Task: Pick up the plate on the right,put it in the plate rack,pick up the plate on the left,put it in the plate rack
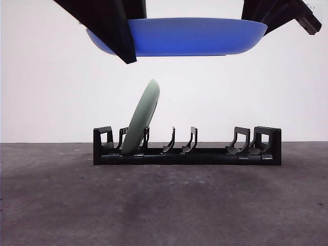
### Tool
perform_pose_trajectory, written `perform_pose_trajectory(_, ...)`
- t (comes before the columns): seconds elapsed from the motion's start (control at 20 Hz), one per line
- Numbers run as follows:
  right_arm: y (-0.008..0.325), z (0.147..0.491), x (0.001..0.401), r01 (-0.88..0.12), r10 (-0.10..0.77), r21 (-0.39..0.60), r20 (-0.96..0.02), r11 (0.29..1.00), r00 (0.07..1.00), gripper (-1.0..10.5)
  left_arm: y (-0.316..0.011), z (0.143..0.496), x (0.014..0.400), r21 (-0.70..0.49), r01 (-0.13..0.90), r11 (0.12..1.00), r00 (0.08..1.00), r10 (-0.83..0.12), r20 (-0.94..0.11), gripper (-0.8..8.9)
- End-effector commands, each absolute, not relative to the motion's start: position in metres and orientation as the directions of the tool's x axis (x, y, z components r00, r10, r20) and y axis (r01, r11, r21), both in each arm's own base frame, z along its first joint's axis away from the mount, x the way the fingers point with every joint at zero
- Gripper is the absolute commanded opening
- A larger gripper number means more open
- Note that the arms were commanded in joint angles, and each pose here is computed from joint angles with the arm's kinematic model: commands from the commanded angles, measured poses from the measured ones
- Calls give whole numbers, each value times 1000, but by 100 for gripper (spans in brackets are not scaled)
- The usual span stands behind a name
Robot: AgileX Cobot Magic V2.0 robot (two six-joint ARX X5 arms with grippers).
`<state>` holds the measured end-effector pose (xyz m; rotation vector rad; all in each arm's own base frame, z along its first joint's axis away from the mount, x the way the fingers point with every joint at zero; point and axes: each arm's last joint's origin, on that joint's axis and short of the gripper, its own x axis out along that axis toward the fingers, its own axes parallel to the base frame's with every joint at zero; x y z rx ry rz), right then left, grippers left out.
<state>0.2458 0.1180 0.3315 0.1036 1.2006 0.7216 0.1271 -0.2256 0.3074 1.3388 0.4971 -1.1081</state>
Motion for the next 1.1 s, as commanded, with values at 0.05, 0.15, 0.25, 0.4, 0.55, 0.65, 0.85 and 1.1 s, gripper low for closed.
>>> perform_pose_trajectory(0.05,118,337,245,-477,590,458,-790,750,169,-16,-227,304,127,504,850,-153,437,-329,-837,-6)
perform_pose_trajectory(0.15,114,337,246,-465,587,458,-790,757,178,-16,-227,304,127,495,856,-150,427,-334,-840,-6)
perform_pose_trajectory(0.25,110,337,248,-451,583,458,-790,766,188,-16,-227,304,126,476,867,-147,405,-350,-845,-7)
perform_pose_trajectory(0.4,106,337,250,-440,580,458,-791,772,195,-13,-227,304,126,466,874,-137,394,-362,-845,-7)
perform_pose_trajectory(0.55,106,337,250,-451,581,453,-790,769,197,22,-228,305,126,464,875,-137,390,-368,-844,-7)
perform_pose_trajectory(0.65,106,338,249,-459,582,450,-788,766,200,184,-228,305,125,453,880,-142,373,-382,-845,-7)
perform_pose_trajectory(0.85,101,349,242,-482,595,433,-761,762,257,286,-231,306,125,423,894,-149,325,-436,-839,-7)
perform_pose_trajectory(1.1,80,392,207,-513,569,307,-656,802,497,286,-240,312,130,425,901,-84,312,-554,-772,-7)
